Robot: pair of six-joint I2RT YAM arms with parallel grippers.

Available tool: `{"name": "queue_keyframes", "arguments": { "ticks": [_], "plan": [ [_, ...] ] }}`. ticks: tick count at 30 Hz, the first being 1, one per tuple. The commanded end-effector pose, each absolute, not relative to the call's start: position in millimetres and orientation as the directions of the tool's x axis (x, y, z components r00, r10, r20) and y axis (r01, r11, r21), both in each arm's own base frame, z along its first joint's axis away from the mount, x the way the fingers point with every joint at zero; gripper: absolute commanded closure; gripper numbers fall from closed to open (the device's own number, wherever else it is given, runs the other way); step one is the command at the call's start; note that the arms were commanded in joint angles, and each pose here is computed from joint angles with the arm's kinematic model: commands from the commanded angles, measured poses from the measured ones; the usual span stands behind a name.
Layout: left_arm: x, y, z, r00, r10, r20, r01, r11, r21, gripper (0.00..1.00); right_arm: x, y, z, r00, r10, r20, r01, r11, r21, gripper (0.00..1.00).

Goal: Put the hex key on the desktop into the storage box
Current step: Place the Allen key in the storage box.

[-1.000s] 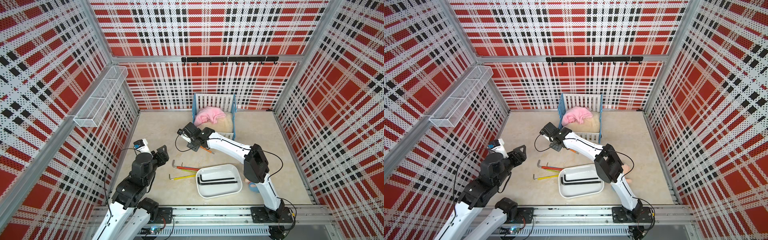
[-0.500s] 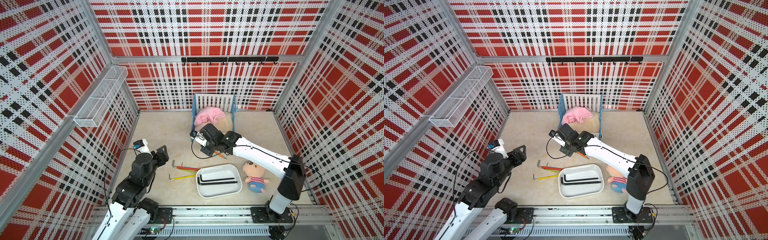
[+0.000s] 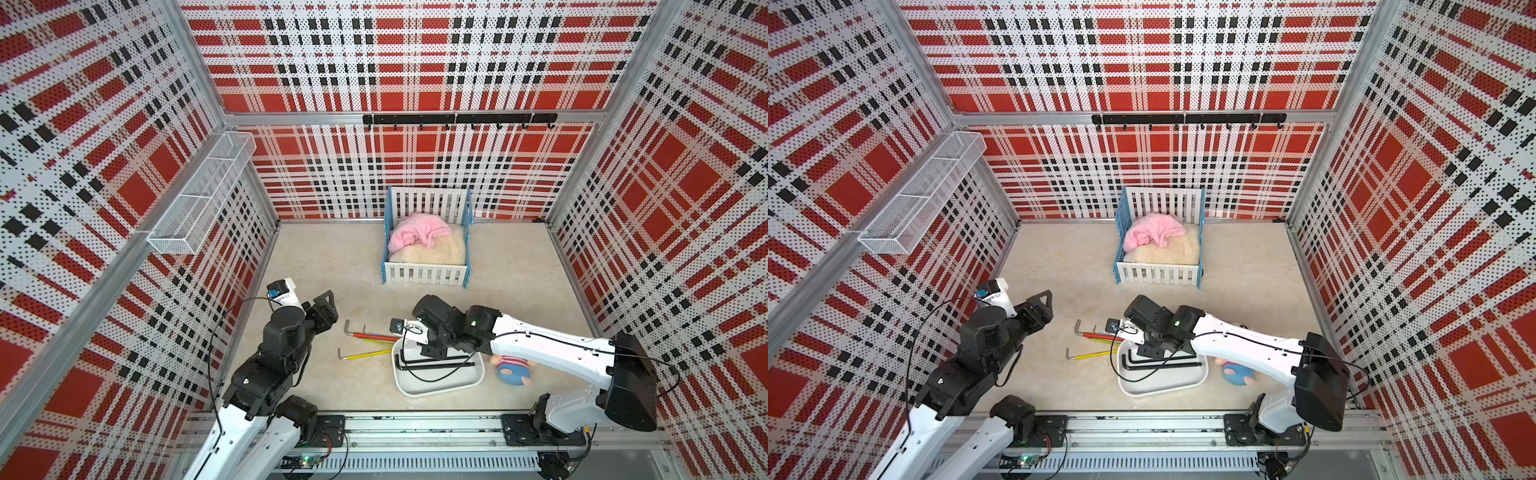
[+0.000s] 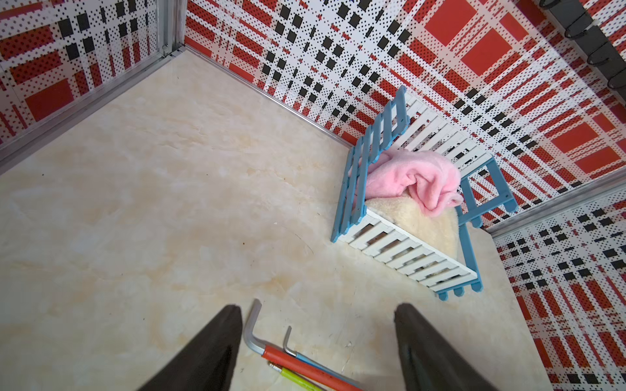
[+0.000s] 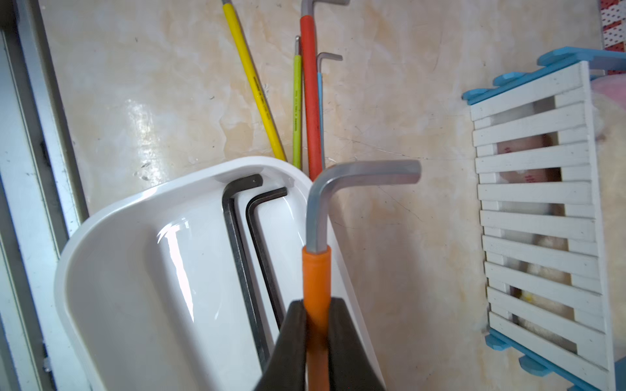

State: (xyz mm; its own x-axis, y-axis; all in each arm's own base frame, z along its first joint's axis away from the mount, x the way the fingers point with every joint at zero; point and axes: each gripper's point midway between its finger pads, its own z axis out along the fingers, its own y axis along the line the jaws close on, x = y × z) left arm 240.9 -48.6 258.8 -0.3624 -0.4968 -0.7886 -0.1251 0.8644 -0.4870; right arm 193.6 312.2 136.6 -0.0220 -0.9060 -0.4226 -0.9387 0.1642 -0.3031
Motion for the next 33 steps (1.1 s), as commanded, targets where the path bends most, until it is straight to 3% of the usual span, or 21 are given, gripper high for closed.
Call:
{"name": "queue_keyframes", "arguments": {
  "ticks": [1,19,33],
  "plan": [
    [238.8,-47.5,260.6,-0.355,-0.502,-0.789,-0.128,0.862,-0.491,0.24,197.0,320.3,136.8,0.059,-0.908,-0.415,-0.921,0.111,-0.374,1.00],
    [237.7,-46.5,262.2,-0.350,-0.506,-0.788,-0.130,0.859,-0.494,0.24,174.3,317.7,91.8,0.169,-0.942,-0.291,-0.933,-0.057,-0.356,1.00],
    [237.2,-46.2,262.5,-0.350,-0.506,-0.788,-0.131,0.860,-0.494,0.24,167.8,314.6,50.9,0.128,-0.956,-0.265,-0.954,-0.046,-0.297,1.00]
  ]
}}
